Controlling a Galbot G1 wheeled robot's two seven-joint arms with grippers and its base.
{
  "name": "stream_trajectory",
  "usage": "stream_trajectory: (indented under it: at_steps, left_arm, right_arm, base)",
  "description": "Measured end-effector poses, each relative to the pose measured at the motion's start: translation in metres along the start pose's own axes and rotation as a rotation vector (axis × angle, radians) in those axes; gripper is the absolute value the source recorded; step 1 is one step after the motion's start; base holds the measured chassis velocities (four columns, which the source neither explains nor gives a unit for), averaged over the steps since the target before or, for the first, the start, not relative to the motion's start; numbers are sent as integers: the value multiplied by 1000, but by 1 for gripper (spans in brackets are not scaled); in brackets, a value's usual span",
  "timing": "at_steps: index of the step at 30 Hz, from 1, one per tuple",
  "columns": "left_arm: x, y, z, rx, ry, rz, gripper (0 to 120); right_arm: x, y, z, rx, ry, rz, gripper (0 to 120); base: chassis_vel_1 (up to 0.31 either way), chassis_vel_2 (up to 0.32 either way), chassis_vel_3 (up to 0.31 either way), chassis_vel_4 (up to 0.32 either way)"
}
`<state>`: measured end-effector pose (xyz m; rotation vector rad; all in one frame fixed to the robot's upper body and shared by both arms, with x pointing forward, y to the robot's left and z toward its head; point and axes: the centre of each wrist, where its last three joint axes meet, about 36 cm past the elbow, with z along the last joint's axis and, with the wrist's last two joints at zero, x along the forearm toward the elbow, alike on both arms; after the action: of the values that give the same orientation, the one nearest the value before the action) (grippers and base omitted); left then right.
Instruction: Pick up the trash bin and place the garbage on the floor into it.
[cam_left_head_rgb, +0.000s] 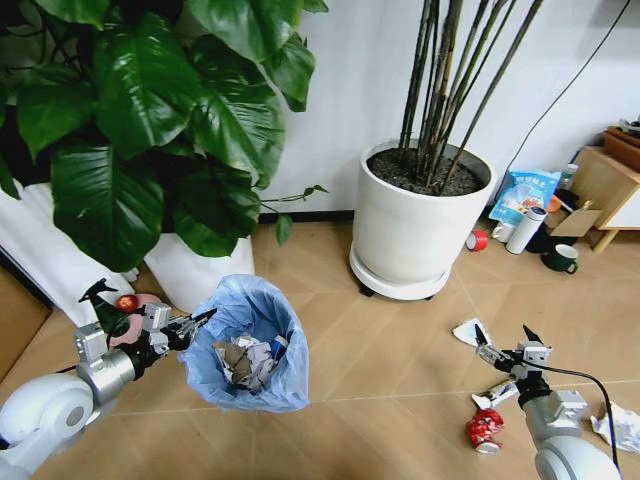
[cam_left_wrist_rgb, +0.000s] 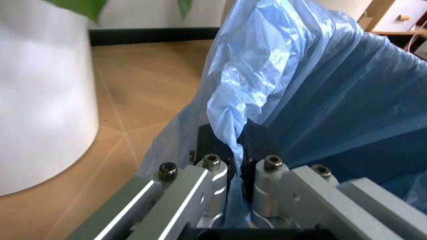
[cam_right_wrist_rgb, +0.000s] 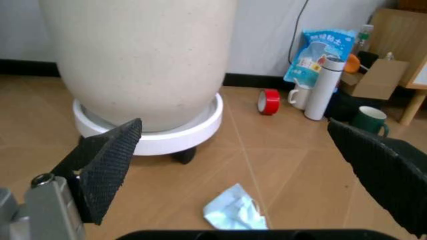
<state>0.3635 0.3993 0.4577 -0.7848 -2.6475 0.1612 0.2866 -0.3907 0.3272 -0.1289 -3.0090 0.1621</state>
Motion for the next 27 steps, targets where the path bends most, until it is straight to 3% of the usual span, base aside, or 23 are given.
stream_trajectory:
  at_steps: [22,27]
  left_arm:
    - [-1,0,1,7,1,-1,0]
    - [-1,0,2,9,6,-3,0]
  right_arm:
    - [-3,3,10,6,-1,-34,100]
    - [-5,23,18,-15,22,-44,100]
  base:
    - [-129,-117,125,111]
    - [-21,-25,36,17]
